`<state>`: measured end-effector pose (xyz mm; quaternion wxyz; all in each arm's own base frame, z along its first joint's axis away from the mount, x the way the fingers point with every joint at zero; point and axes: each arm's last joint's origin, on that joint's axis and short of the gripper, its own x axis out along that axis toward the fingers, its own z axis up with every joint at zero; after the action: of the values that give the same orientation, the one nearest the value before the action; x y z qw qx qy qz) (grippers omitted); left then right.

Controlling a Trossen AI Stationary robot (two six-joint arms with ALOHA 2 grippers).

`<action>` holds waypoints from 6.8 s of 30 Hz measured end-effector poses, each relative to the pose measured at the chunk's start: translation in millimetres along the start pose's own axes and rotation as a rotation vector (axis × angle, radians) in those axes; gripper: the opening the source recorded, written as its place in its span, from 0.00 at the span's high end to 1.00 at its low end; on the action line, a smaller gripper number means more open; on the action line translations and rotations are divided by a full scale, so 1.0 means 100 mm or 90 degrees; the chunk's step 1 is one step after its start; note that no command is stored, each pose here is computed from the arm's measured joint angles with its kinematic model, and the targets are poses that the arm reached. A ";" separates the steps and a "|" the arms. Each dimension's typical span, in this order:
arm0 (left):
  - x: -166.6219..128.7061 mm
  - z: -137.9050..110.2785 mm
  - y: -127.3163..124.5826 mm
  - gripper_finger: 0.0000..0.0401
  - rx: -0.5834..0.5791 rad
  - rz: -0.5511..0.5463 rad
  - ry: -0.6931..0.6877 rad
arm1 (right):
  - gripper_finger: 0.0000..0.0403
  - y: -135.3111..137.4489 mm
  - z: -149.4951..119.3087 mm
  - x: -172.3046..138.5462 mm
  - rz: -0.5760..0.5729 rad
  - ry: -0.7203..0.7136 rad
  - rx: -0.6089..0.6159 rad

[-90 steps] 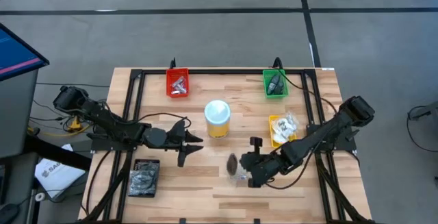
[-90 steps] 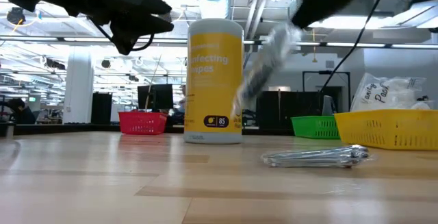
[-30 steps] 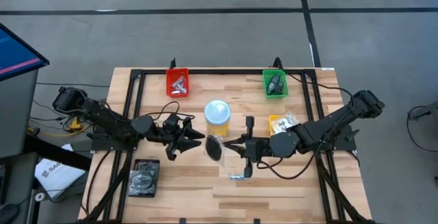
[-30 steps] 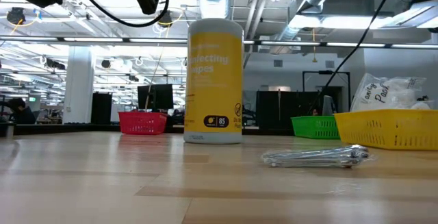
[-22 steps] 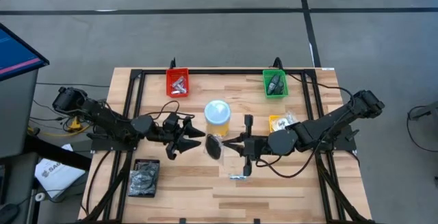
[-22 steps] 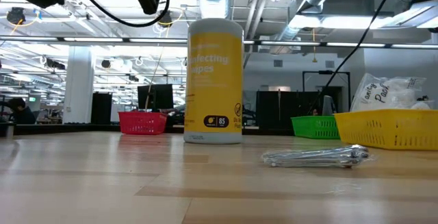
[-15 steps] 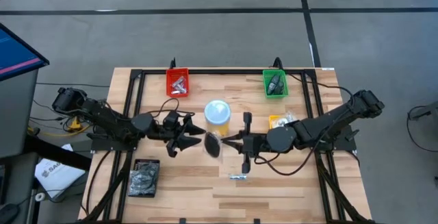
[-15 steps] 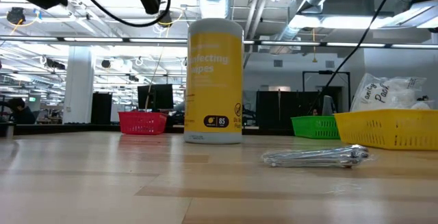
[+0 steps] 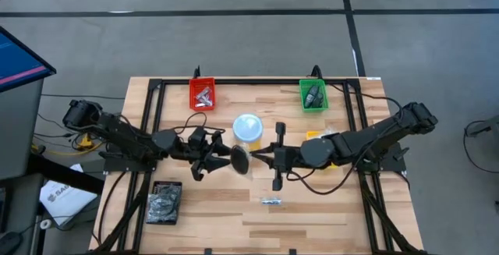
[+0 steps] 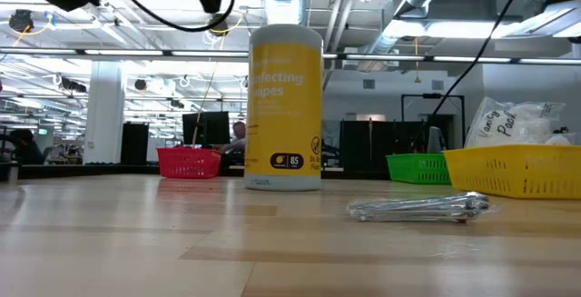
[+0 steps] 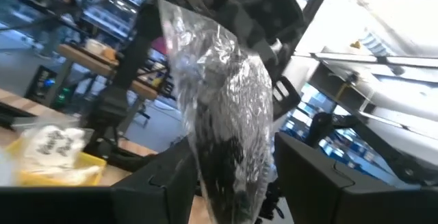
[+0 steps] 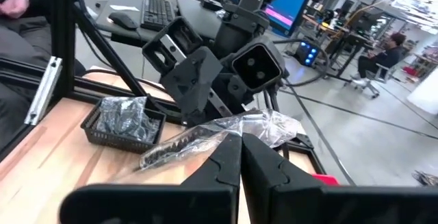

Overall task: Pick & Place Travel size toiletries
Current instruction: Put the black hairbrush into the black bin, then put the silver nail cutter into the red bin

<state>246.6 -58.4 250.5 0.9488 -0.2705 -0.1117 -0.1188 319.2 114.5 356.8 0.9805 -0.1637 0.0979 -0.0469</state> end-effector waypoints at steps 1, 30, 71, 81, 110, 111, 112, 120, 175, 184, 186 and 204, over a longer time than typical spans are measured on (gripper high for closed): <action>0.04 0.00 -0.01 0.55 0.000 -0.008 0.005 | 1.00 -0.01 0.00 0.01 0.004 0.000 0.001; 0.10 -0.04 -0.08 0.94 0.016 -0.065 0.050 | 0.96 0.01 -0.15 0.00 0.019 0.085 -0.008; -1.20 -0.29 -0.93 0.95 -0.349 0.241 0.456 | 0.75 0.06 -0.36 -0.06 0.035 0.218 0.017; -1.46 -0.41 -0.95 0.95 -0.474 0.350 0.596 | 0.75 0.06 -0.37 -0.07 0.036 0.226 0.012; -1.59 -0.47 -0.71 0.94 -0.436 0.548 0.672 | 0.75 0.05 -0.37 -0.07 0.035 0.228 0.012; -1.58 -0.48 -0.71 0.94 -0.433 0.554 0.673 | 0.75 0.05 -0.38 -0.07 0.036 0.228 0.011; -1.58 -0.49 -0.71 0.94 -0.430 0.557 0.674 | 0.75 0.05 -0.38 -0.07 0.036 0.228 0.012; -1.58 -0.52 -0.71 0.87 -0.427 0.563 0.690 | 0.75 0.05 -0.38 -0.07 0.036 0.229 0.011; -1.49 -0.27 -0.60 0.60 -0.034 0.463 0.319 | 0.75 0.92 -1.57 -0.37 0.212 0.370 0.254; -1.35 -0.43 -0.60 0.66 0.038 0.484 0.301 | 0.75 1.20 -1.98 -0.17 0.191 0.436 0.241; -1.31 -0.45 -0.58 0.66 0.037 0.493 0.293 | 0.75 1.23 -2.04 -0.14 0.188 0.442 0.243; -1.11 -0.41 -0.51 0.67 0.102 0.491 0.280 | 0.74 1.46 -2.21 -0.10 0.202 0.441 0.250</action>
<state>133.1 -104.5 210.8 0.9428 -0.1866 0.1929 0.1977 272.4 184.0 105.2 0.8975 0.0684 0.4343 0.0343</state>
